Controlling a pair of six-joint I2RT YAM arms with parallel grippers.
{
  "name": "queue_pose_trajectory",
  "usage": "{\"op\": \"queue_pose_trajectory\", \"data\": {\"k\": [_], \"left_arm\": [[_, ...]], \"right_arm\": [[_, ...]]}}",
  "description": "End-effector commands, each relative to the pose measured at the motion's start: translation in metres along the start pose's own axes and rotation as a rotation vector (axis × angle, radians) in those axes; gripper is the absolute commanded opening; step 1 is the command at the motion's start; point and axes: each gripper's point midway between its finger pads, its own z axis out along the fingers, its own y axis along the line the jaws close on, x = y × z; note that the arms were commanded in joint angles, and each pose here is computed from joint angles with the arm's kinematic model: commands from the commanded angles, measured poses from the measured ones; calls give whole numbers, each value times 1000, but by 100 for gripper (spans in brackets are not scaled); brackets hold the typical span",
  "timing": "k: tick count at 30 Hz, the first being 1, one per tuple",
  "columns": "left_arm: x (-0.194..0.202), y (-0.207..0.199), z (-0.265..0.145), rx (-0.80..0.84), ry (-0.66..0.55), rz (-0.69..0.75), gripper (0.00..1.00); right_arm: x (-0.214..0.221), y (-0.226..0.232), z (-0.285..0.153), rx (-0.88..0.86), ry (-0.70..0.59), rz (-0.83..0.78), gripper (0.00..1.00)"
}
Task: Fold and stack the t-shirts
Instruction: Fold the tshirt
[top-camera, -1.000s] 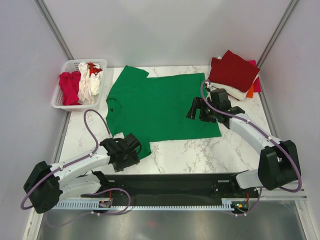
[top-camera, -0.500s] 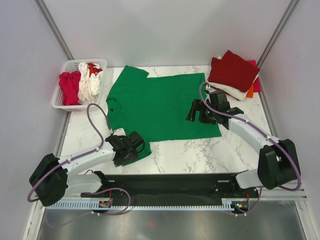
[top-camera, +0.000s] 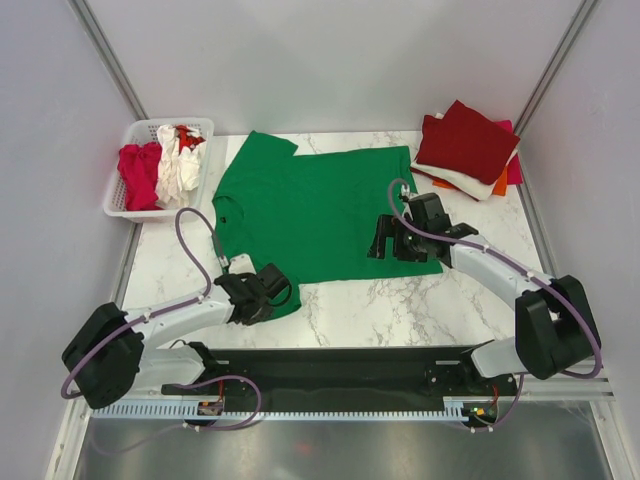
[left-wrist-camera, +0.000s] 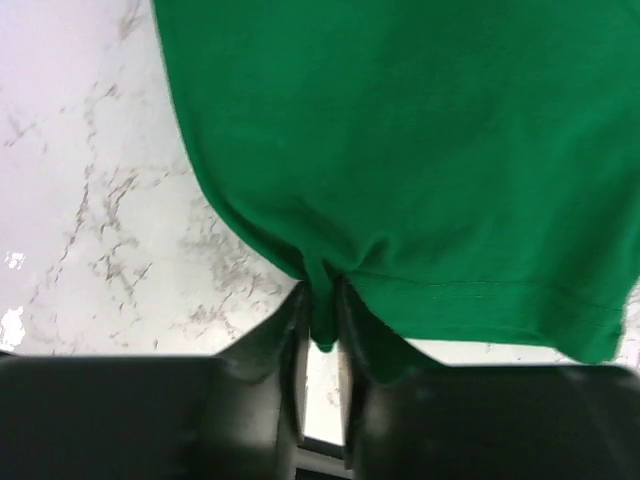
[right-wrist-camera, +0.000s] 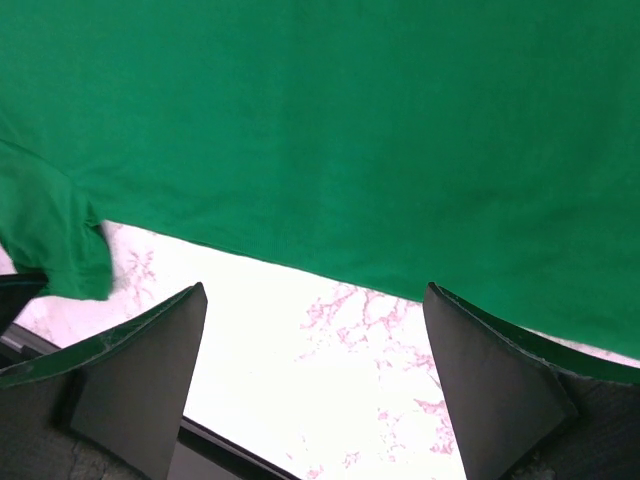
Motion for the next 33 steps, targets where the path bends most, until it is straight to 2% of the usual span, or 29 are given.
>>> {"op": "queue_pose_trajectory", "data": {"k": [1, 3, 4, 6, 7, 9, 14, 15, 18, 22, 33], "left_arm": [[3, -4, 13, 16, -15, 2, 19], [-1, -8, 8, 41, -18, 15, 6], [-7, -15, 1, 77, -31, 9, 4], [-15, -23, -8, 120, -50, -8, 3], [-25, -28, -13, 139, -64, -42, 3], [-38, -33, -22, 177, -88, -85, 3], [-52, -31, -32, 225, -124, -148, 3], [-33, -19, -31, 206, -52, -10, 2], [-31, -16, -29, 210, -44, -5, 2], [-31, -11, -28, 212, -43, -6, 2], [-27, -7, -28, 230, -29, -15, 2]], "right_arm": [[6, -10, -3, 43, -3, -18, 98], [6, -18, -12, 94, -36, -2, 97], [5, -40, -17, 203, -83, 19, 98], [-4, -53, -42, 286, -216, 79, 98], [-1, -76, -51, 388, -272, 103, 98], [-2, -84, -70, 416, -359, 165, 98], [23, -107, -66, 408, -310, 304, 96], [28, -119, -65, 424, -304, 347, 95], [35, -128, -53, 408, -265, 381, 94], [39, -133, -33, 406, -205, 378, 92], [38, -152, -17, 458, -211, 364, 78]]}}
